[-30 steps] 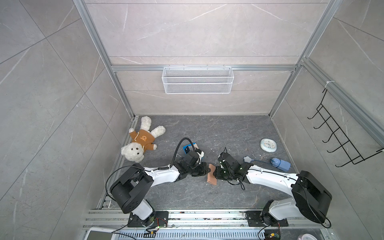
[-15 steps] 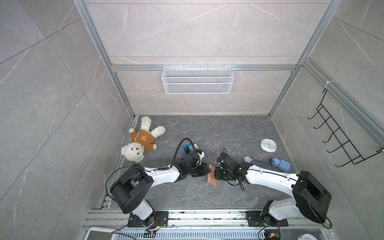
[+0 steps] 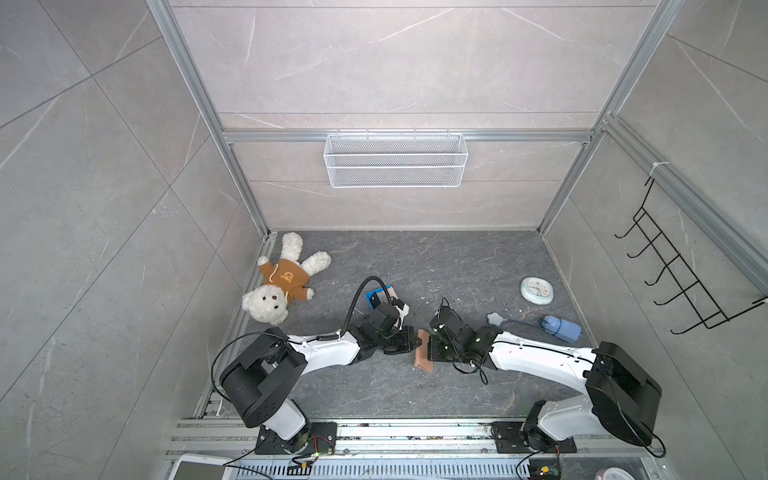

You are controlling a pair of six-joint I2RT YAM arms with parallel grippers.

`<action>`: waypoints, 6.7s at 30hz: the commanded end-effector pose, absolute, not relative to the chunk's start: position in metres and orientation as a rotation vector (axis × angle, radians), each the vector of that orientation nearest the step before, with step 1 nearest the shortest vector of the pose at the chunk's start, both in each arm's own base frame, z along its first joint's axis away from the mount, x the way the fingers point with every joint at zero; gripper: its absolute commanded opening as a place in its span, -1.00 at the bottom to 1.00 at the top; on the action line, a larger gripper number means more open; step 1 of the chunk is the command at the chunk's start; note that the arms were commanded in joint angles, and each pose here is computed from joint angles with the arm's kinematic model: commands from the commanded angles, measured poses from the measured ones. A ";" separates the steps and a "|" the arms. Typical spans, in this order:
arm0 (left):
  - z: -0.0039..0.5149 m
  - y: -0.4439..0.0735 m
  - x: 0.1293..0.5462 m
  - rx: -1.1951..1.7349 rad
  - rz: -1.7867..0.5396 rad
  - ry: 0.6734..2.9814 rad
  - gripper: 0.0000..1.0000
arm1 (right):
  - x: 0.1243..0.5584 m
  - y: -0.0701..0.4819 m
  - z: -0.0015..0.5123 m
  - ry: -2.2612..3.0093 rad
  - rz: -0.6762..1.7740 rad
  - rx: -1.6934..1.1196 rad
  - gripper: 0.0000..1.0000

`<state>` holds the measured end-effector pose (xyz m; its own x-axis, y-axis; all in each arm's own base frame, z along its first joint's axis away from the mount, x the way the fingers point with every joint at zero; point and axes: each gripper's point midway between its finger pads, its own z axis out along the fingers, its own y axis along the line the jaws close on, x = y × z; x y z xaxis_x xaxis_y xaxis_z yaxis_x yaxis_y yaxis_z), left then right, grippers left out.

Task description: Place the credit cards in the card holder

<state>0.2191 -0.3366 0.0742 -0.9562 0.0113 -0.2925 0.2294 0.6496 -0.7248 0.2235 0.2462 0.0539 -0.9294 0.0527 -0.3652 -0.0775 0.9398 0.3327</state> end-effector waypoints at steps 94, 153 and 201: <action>0.060 -0.310 0.195 0.040 -1.002 2.679 -0.40 | 0.215 0.240 0.036 2.757 0.357 -0.103 -0.56; 0.036 -0.296 0.196 0.015 -1.054 2.743 -0.70 | 0.216 0.264 0.032 2.742 0.561 -0.128 -0.77; 0.056 -0.303 0.197 0.179 -1.030 2.583 -0.71 | 0.225 0.232 0.047 2.580 0.524 -0.061 -0.74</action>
